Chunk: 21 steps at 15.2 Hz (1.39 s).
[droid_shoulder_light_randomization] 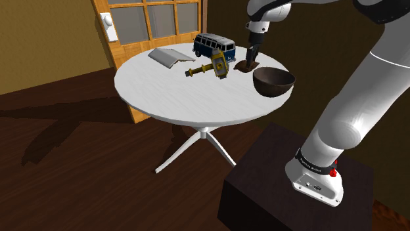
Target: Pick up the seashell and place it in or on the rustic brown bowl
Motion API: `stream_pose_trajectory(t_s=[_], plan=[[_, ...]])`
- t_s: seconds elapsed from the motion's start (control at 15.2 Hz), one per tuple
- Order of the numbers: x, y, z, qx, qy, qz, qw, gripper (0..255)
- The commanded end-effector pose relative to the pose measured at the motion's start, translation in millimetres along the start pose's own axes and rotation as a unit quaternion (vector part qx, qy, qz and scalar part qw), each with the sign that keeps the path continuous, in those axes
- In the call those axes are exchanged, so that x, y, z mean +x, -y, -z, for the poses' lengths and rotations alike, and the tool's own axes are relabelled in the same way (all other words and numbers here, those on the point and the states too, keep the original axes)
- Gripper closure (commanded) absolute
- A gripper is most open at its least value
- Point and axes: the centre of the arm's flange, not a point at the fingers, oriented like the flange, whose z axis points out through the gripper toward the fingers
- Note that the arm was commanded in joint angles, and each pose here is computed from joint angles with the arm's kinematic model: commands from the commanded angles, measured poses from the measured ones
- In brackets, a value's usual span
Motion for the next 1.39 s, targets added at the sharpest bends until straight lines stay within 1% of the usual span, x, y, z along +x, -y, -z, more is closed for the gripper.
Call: stream_pose_trajectory(t_s=[0.0, 1.32], plan=[[-0.9, 1.0, 9.8, 0.000, 0.000, 0.000, 1.0000, 255], [-0.3, 8.8, 115.0, 0.000, 0.000, 0.000, 1.0000, 255]])
